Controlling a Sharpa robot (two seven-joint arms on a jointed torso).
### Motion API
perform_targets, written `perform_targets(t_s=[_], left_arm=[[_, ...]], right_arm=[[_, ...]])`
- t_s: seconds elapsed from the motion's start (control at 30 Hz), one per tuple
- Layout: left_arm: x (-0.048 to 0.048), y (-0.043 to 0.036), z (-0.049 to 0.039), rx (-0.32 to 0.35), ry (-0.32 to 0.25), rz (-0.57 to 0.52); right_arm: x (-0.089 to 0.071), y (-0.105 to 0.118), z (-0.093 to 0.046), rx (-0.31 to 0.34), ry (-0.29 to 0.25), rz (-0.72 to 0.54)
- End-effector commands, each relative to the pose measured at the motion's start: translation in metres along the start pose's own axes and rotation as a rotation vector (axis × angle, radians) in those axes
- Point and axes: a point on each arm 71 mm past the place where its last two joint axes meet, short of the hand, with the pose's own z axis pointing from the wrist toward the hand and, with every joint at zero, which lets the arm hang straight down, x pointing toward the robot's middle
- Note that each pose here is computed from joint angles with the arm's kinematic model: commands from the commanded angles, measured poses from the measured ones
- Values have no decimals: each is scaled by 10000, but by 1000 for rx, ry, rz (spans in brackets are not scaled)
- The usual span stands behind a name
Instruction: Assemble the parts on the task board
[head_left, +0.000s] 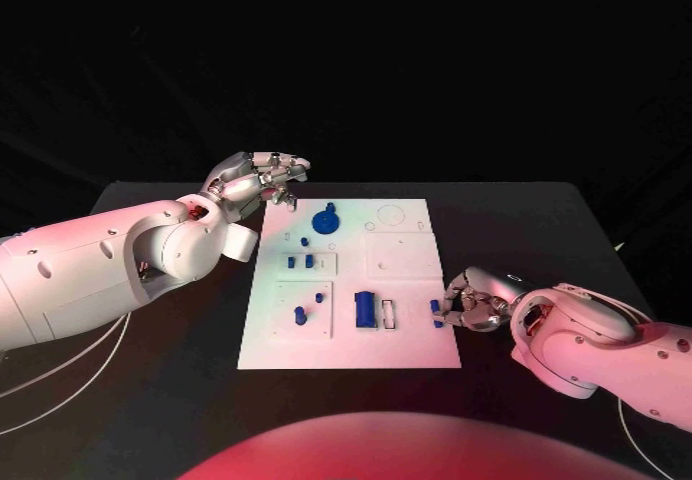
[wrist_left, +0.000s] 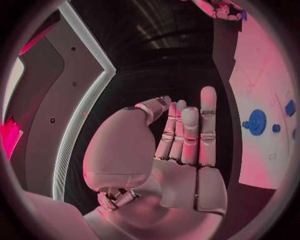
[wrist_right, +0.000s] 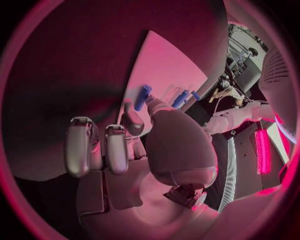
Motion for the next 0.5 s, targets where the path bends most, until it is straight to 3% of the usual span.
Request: perform_targets(t_s=[0.03, 0.5], left_arm=[[25, -10, 0, 8, 20, -6], [22, -11, -6, 7, 20, -5]], right_arm=[[19, 6, 8, 3, 3, -32], [111, 73, 60, -15, 26, -70]])
